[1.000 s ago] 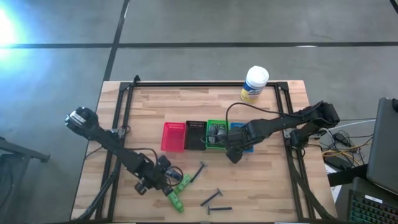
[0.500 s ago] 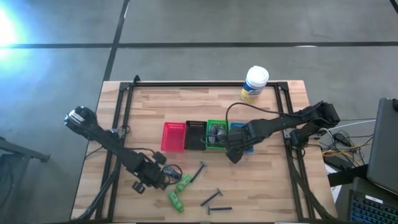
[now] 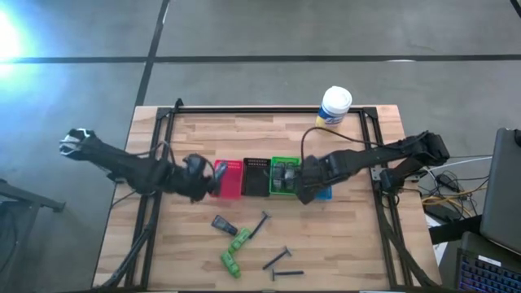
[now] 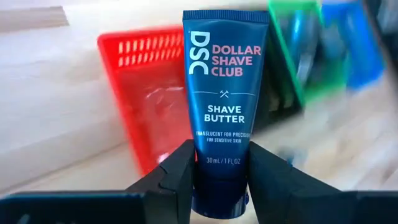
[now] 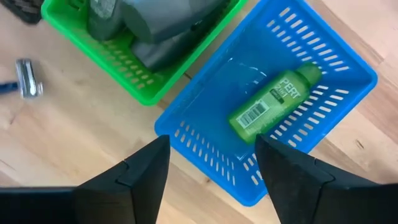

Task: Pick & Place Travel size toiletries
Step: Put the blue shave cream into the red basket

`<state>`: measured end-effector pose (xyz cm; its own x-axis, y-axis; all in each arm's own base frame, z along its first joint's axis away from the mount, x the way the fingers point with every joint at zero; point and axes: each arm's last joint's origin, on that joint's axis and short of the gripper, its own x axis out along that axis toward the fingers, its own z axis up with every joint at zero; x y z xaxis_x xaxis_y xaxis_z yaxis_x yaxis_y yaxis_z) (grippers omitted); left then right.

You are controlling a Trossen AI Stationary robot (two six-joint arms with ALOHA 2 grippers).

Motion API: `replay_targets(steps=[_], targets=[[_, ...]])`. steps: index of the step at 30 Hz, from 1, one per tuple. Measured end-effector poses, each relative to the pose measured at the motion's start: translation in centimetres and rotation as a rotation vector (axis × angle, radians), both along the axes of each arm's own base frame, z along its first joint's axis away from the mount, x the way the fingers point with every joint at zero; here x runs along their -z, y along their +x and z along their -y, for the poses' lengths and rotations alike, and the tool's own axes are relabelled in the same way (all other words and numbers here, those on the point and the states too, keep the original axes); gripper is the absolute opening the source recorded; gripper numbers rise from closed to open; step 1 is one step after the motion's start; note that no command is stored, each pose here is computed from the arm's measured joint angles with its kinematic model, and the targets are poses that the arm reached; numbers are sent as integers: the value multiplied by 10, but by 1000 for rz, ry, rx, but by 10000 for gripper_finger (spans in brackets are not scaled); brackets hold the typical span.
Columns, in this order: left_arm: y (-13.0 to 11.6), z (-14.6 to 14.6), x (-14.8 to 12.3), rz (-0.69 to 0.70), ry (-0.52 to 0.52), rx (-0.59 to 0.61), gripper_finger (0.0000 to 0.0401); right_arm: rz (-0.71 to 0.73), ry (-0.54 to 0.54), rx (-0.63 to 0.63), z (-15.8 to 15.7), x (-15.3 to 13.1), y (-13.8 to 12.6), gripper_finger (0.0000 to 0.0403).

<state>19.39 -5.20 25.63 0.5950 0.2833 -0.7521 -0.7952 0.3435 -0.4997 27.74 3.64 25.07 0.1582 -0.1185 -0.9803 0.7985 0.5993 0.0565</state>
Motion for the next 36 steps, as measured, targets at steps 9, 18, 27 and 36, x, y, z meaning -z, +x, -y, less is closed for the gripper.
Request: replay_targets(steps=[9,18,27,36], targets=[[27,-28,50,61,-134,-139,123,8,0,5,2,0,1,263],[49,-28,64,-20,-127,-128,177,8,-2,-7,2,0,1,288],[57,-7,25,-23,20,596,253,3,-1,-44,1,0,1,312],[39,47,28,-78,559,1486,246,2,0,-49,1,0,1,331]])
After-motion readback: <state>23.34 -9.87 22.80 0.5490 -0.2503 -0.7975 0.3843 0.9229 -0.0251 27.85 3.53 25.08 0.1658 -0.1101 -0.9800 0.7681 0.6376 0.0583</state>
